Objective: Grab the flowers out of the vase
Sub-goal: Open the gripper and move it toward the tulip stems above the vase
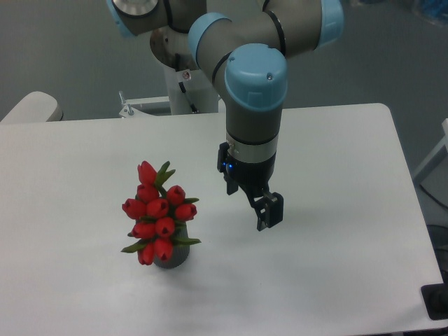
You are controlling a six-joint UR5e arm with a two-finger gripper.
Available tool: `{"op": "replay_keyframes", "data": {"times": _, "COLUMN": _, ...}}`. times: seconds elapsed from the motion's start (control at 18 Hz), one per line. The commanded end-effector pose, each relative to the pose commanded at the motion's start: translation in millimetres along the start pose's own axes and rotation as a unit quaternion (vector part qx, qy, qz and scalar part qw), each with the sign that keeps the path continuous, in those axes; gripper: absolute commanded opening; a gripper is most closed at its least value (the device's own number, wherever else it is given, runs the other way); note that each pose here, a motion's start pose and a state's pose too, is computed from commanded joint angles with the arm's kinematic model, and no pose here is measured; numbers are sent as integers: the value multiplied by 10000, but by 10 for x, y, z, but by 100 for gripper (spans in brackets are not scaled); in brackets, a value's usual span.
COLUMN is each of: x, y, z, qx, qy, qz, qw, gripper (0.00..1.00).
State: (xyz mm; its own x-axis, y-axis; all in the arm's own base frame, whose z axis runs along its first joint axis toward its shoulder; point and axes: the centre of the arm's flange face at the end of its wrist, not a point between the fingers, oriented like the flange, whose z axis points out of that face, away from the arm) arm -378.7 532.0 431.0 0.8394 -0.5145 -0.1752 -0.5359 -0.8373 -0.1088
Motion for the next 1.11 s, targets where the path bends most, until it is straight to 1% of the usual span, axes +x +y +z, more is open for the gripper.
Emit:
{"op": "replay_keyframes", "data": {"times": 0.06, "x": 38, "y": -51, "z": 19, "qx": 5, "qy": 20, "qz": 44, "qw": 10000, "gripper": 100}}
{"op": "replay_keyframes", "data": {"times": 0.11, "x": 59, "y": -35, "z": 56, "qx": -3, "qy": 56, "qz": 41, "qw": 10000, "gripper": 100}}
{"op": "replay_keyframes", "data": {"times": 0.61, "x": 108, "y": 28, "z": -65, "qx": 25, "qy": 19, "qz": 30, "qw": 10000, "gripper": 100}}
{"op": "replay_keyframes", "data": {"times": 0.67, "x": 104, "y": 25, "z": -65, "qx": 169, "qy": 50, "qz": 7, "qw": 9998, "gripper": 100}}
{"op": "replay_keyframes", "data": {"times": 0.72, "x": 63, "y": 115, "z": -59, "qx": 388, "qy": 91, "qz": -114, "qw": 9991, "gripper": 100}}
{"op": "replay_keyframes", "data": {"times": 0.89, "x": 111, "y": 214, "z": -15, "qx": 1066, "qy": 240, "qz": -345, "qw": 9934, "gripper": 100}}
{"op": "replay_keyframes", "data": {"times": 1.06, "x": 97, "y": 275, "z": 4, "qx": 1464, "qy": 328, "qz": -500, "qw": 9874, "gripper": 100}}
{"op": "replay_keyframes", "data": {"times": 1.11, "x": 125, "y": 280, "z": 48, "qx": 1563, "qy": 408, "qz": -634, "qw": 9848, "gripper": 100}}
